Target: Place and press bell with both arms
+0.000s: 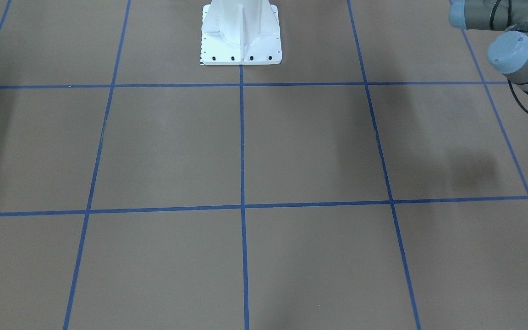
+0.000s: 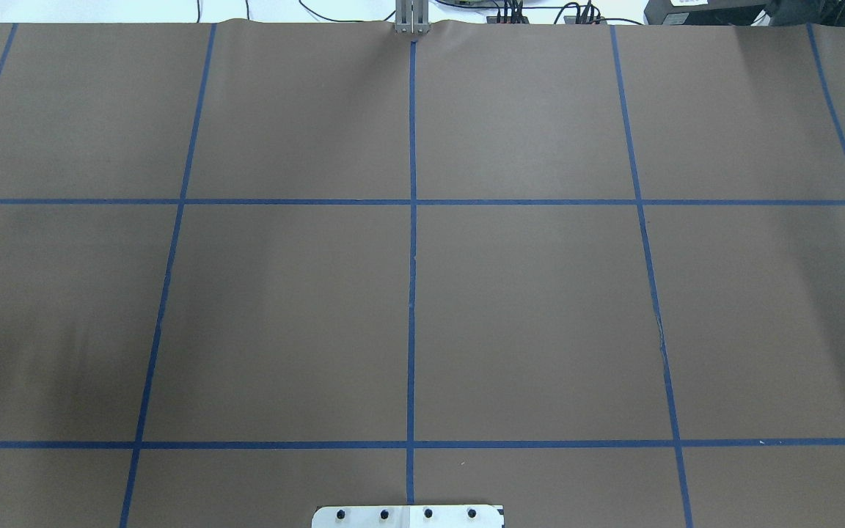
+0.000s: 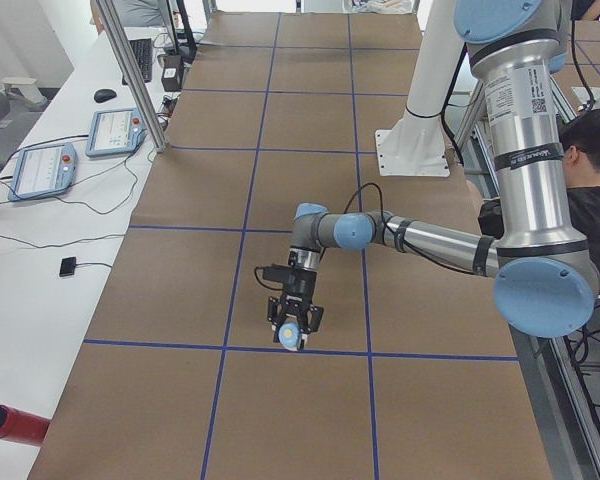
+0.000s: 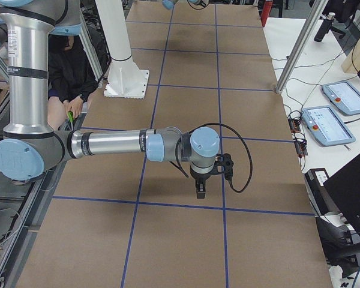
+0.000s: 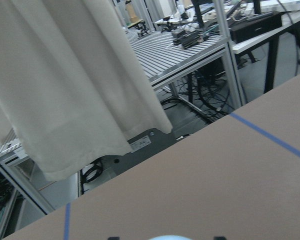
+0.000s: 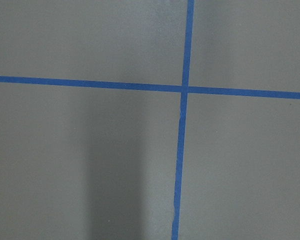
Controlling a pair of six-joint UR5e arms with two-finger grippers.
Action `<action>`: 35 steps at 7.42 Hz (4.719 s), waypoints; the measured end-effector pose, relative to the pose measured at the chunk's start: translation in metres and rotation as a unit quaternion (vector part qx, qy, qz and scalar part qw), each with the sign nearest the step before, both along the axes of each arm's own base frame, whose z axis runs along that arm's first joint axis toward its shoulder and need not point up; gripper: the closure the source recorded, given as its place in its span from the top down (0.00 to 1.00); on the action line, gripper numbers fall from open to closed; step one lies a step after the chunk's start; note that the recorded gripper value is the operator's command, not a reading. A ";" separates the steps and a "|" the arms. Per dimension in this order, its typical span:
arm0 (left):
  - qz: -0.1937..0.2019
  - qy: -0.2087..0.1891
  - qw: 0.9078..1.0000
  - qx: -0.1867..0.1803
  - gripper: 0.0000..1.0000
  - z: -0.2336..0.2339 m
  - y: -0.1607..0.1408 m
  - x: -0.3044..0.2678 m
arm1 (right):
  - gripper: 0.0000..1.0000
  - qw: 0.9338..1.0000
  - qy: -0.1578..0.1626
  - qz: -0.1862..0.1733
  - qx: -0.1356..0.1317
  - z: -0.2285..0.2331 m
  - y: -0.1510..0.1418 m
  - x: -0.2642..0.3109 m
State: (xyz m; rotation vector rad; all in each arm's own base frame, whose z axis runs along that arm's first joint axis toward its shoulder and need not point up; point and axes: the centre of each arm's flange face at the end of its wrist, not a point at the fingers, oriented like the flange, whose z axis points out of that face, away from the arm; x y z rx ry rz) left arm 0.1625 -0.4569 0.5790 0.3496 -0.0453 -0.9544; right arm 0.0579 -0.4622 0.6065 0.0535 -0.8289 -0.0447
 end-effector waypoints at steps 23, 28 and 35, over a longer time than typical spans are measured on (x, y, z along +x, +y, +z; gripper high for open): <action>0.385 0.216 0.792 0.421 0.00 -0.371 -0.069 0.499 | 1.00 1.000 -0.025 -0.004 0.007 -0.012 -0.001 -0.007; 0.381 0.201 0.800 0.418 0.00 -0.355 -0.069 0.505 | 1.00 1.000 -0.026 -0.004 0.008 -0.013 -0.002 -0.007; 0.368 0.187 0.802 0.432 0.99 -0.354 -0.052 0.515 | 1.00 1.000 -0.026 -0.004 0.008 -0.013 -0.002 -0.007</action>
